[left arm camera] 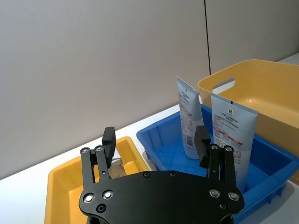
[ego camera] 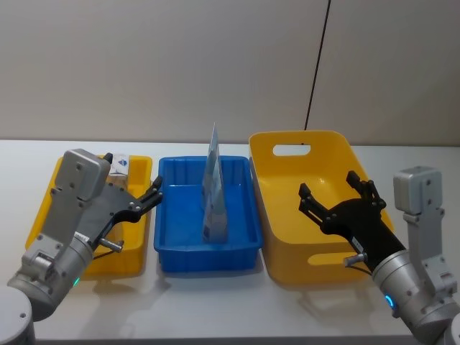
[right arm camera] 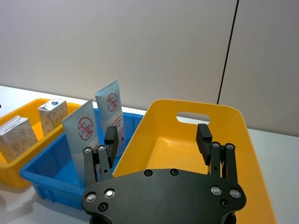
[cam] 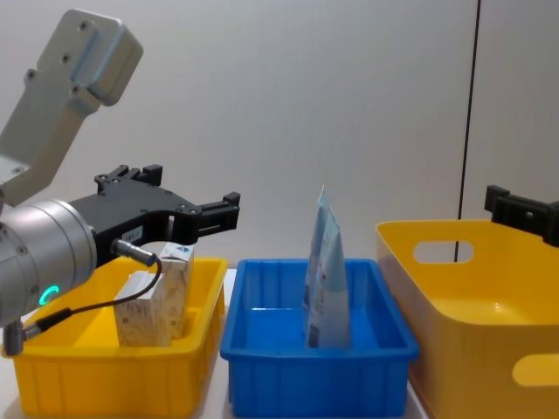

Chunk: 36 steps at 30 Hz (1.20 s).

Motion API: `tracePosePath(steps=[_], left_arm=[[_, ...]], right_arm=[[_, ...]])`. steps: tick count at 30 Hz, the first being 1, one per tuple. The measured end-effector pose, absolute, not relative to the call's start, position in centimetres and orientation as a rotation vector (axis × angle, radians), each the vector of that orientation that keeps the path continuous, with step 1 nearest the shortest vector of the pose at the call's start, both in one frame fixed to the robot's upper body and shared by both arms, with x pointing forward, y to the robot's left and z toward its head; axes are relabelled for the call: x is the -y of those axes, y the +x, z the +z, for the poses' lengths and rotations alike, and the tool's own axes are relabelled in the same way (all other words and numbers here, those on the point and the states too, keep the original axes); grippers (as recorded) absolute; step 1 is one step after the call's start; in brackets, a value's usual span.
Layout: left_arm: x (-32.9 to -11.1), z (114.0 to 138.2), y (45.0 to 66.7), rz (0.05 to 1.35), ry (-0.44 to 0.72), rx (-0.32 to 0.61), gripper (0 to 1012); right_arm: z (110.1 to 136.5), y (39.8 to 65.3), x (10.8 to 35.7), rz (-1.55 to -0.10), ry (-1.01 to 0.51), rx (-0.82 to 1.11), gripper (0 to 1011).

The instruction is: Bimanual collaborative sorting of washing and personal care products

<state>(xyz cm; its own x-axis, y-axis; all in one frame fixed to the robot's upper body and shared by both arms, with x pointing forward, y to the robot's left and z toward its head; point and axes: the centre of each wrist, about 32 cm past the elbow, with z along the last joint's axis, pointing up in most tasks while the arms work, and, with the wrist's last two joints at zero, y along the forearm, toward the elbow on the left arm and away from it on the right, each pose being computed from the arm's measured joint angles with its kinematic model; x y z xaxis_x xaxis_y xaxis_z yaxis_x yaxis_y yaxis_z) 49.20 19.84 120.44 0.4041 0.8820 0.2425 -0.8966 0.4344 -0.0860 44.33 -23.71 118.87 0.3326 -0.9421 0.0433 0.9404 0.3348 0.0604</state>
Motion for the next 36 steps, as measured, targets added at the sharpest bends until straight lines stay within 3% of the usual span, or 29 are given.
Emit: tracePosePath(steps=[36], left_arm=[[-19.84, 120.44, 49.20, 1.124, 0.061, 0.268, 1000]], right_arm=[[118.87, 44.33, 23.71, -1.229, 0.026, 0.075, 1003]])
